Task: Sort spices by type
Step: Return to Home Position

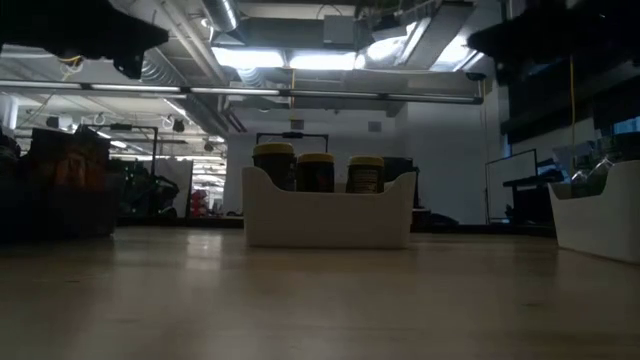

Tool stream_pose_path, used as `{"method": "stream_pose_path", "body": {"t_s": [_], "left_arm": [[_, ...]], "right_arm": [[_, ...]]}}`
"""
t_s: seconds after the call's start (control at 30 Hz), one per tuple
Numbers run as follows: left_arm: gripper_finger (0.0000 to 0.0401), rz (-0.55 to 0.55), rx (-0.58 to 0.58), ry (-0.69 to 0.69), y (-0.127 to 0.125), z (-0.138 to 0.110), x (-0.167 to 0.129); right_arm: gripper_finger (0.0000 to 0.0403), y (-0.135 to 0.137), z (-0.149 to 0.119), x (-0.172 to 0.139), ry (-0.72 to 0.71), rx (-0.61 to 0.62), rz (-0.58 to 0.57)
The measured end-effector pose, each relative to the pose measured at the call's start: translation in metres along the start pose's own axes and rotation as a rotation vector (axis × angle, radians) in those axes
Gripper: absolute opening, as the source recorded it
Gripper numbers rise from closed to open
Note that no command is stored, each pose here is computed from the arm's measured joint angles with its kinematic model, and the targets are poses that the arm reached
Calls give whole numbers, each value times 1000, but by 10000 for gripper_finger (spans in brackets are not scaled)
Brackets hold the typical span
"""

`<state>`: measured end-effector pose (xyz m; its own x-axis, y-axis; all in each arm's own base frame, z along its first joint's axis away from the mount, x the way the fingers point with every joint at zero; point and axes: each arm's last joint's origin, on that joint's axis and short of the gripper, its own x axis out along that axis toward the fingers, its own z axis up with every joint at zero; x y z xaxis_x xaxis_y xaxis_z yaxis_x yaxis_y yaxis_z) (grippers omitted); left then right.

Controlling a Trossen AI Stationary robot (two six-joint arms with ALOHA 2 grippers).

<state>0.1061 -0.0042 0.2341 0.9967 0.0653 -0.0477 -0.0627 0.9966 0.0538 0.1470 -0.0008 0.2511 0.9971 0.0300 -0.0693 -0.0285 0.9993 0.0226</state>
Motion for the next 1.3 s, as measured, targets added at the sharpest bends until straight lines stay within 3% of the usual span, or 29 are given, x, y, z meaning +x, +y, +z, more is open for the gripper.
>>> {"method": "stream_pose_path", "body": {"t_s": [0.33, 0.77, 1.07, 1.3], "left_arm": [[2, 0, -31, -5, 0, -18, -4], [1, 40, -82, 15, -1, -60, -4], [3, 40, -46, -42, -1, -62, -8], [3, 45, -88, -31, 0, -63, -7]], "right_arm": [[19, -1, -35, -29, -94, 56, -63], [19, -4, -85, -34, -75, 117, -126], [19, -4, -86, -36, -73, 133, -120], [19, -4, -90, -35, -35, 161, -127]]}}
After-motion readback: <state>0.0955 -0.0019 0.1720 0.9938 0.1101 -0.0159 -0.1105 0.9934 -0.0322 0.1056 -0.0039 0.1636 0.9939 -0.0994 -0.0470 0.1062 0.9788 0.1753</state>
